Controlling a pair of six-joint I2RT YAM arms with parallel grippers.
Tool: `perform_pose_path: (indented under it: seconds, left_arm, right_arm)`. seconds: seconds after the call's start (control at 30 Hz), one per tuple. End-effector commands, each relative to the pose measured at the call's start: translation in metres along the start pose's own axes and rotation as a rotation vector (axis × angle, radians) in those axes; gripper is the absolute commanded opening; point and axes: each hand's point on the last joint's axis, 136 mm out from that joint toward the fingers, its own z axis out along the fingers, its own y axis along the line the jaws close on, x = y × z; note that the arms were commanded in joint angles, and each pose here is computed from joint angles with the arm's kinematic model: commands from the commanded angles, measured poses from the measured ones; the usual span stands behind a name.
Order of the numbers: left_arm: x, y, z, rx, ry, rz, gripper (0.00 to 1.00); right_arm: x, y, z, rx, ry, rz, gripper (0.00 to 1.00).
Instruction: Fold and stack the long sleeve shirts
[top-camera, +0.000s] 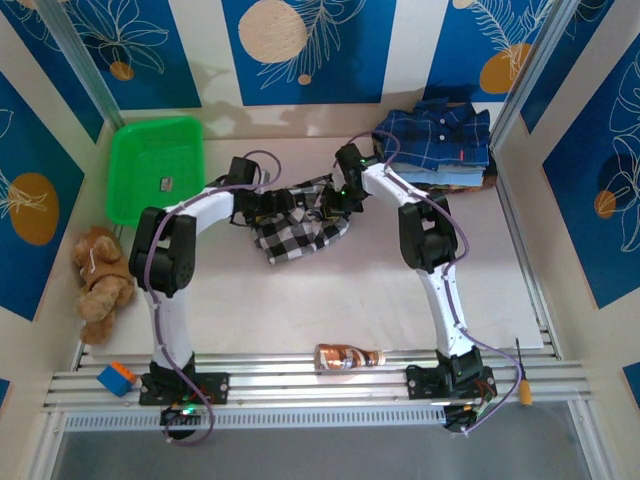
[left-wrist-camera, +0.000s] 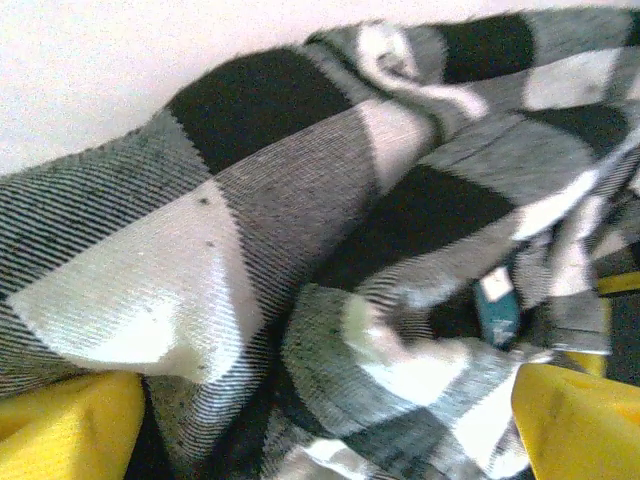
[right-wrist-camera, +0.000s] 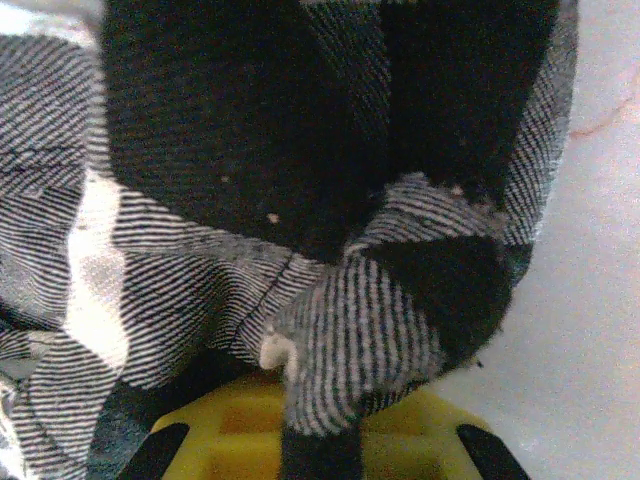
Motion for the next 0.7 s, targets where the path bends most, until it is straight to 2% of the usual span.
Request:
perform_pose_path:
  seconds: [0.0,0.1,0.27,0.47,0.67]
  left_arm:
    - [-0.053,-0.054,-0.064,0.122,-0.188,0.053,0.97]
    - [-0.076,-0.076,-0.104,0.147,-0.287,0.087,1.00]
    - [-0.118,-0.102,-0.161,0.188,-0.457,0.099,1.00]
    - [-0.143,-0.136,-0.207,0.240,-0.548,0.154,1.00]
    - [-0.147,-0.145,-0.238,0.221,-0.614,0.198,1.00]
  right_arm:
    - [-0.020,-0.030,-0.051,0.261,-0.122,-0.035,0.00]
    - [-0.044,-0.040,-0.106,0.398,-0.252,-0.083,0.00]
    - [-0.084,-0.035,-0.185,0.493,-0.447,-0.174,0.00]
    - [-0.115,-0.025,-0.241,0.564,-0.585,-0.279,0.00]
    - [-0.135,-0.008,-0.294,0.553,-0.735,-0.308,0.00]
